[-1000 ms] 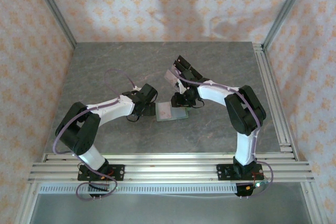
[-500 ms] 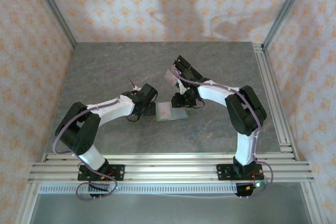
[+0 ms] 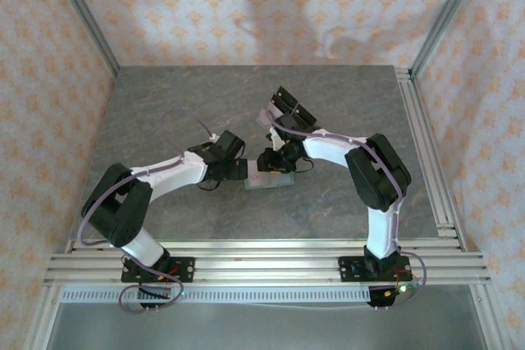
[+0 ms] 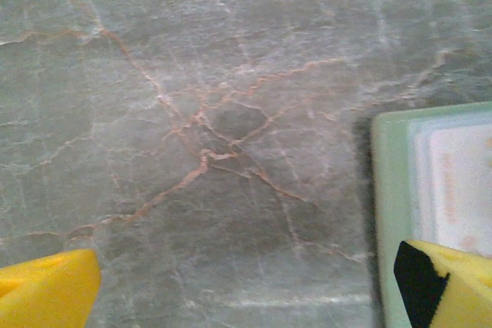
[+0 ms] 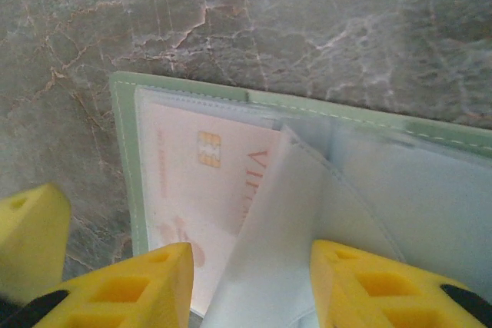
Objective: Put the credit cards into the card holder
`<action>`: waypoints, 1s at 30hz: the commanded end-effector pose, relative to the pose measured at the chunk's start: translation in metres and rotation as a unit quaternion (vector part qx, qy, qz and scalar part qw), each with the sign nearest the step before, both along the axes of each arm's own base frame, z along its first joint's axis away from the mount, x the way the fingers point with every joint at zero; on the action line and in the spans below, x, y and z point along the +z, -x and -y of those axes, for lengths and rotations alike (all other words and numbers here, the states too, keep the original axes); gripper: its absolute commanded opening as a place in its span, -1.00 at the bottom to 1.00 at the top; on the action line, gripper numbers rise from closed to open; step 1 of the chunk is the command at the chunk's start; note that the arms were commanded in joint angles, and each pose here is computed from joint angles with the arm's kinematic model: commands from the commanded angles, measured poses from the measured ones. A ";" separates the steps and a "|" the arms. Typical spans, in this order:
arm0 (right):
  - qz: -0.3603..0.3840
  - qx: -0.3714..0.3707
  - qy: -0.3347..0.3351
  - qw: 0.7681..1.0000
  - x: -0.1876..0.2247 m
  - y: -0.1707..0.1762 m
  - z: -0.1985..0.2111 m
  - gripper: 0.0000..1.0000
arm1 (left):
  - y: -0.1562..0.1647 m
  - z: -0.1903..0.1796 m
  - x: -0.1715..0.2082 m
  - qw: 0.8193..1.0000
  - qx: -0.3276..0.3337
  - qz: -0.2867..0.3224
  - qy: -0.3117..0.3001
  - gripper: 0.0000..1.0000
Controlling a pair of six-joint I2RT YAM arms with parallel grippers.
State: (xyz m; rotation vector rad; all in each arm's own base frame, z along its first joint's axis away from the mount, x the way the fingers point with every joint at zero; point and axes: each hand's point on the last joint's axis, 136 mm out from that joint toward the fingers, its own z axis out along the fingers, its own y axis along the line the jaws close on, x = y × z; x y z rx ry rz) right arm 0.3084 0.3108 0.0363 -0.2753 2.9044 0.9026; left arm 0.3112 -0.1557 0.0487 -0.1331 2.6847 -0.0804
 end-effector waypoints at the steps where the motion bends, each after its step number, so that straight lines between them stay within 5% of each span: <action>1: -0.014 -0.007 -0.001 1.000 -0.009 0.004 -0.001 -0.13 | 0.003 0.023 0.008 0.998 -0.033 0.023 0.040 0.99; 30: -0.014 -0.014 -0.003 1.000 -0.008 0.005 0.000 -0.13 | 0.020 0.076 -0.002 0.990 -0.101 0.053 0.081 0.99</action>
